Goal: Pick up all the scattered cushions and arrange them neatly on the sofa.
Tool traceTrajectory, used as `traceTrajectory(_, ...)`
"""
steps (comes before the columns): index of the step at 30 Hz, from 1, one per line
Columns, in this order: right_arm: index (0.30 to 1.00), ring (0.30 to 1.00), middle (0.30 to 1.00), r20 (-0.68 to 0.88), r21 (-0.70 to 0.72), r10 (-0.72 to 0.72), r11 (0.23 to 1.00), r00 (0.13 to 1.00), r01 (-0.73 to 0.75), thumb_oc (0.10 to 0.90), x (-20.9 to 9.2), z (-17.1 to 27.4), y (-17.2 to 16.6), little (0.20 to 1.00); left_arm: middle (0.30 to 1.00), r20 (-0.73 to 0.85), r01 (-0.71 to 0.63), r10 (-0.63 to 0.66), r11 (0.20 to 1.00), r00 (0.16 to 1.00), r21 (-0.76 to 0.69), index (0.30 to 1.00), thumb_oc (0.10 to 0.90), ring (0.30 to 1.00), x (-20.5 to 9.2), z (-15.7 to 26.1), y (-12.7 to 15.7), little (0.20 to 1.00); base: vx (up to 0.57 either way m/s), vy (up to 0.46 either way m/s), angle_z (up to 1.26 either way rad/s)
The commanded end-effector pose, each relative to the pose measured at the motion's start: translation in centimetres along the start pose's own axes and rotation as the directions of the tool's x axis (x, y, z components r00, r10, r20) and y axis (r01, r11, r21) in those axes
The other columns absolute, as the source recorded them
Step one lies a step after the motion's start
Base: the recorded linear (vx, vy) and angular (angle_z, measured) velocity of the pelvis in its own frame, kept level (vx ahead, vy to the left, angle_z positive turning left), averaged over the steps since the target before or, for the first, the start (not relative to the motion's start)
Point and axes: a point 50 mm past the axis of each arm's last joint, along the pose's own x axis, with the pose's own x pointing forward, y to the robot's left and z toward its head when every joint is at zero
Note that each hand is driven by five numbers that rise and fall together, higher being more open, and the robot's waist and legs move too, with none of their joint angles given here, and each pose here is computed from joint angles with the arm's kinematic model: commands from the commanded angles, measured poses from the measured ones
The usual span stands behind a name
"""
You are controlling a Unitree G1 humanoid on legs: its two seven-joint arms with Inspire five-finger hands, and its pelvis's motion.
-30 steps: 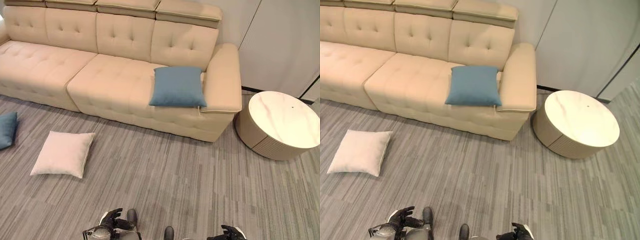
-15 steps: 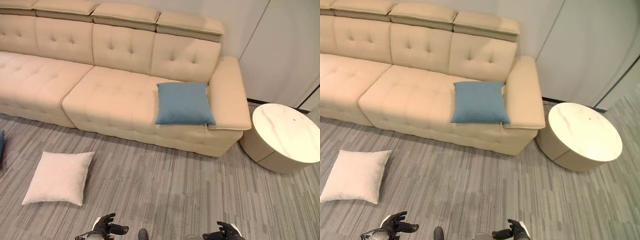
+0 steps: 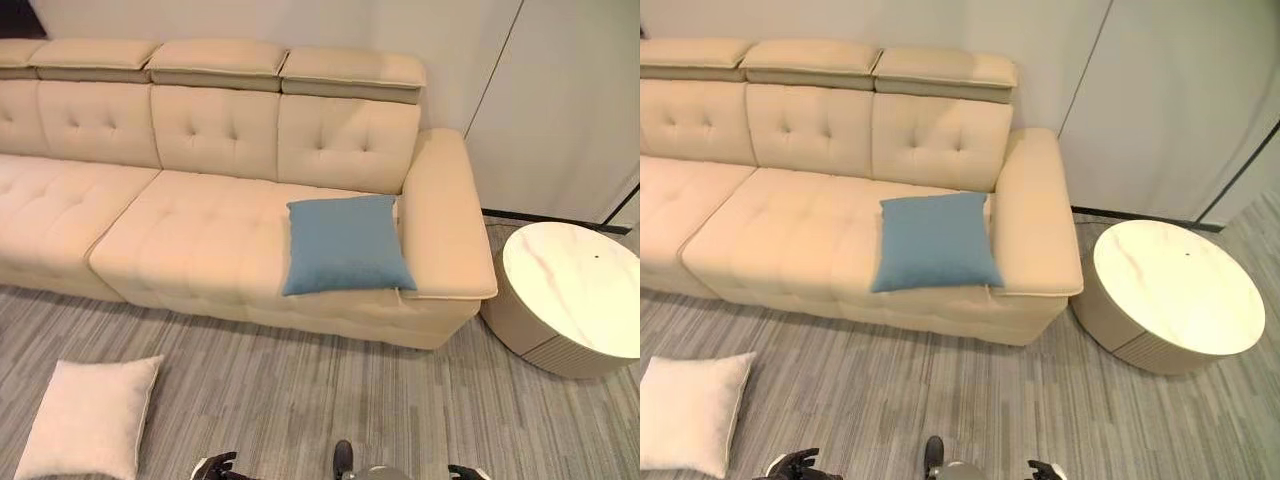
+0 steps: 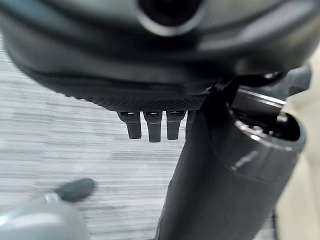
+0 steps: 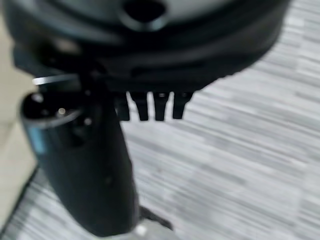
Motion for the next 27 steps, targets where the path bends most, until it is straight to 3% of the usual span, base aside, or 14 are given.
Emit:
traceTrajectory(1,0.9,0.9,0.9,0.028,0.029,-0.039,0.999,0.999,0.039,0.8,0.3,1.1,-1.3,0.9,0.9,0.112,-0.048,0.047,0.999,0.993,0.009,0.9,0.8,0.9,0.2,3.0,1.7,0.9,0.12,-0.081,-0.28)
traceTrajectory(27,0.9,0.9,0.9,0.059,-0.027,-0.015,0.999,0.998,0.017,0.8,0.3,2.1,-0.3,0.9,0.9,0.08,-0.087,0.09,0.996,0.993,-0.034,0.9,0.8,0.9,0.1,2.0,2.8,0.9,0.19,0.107,-0.17)
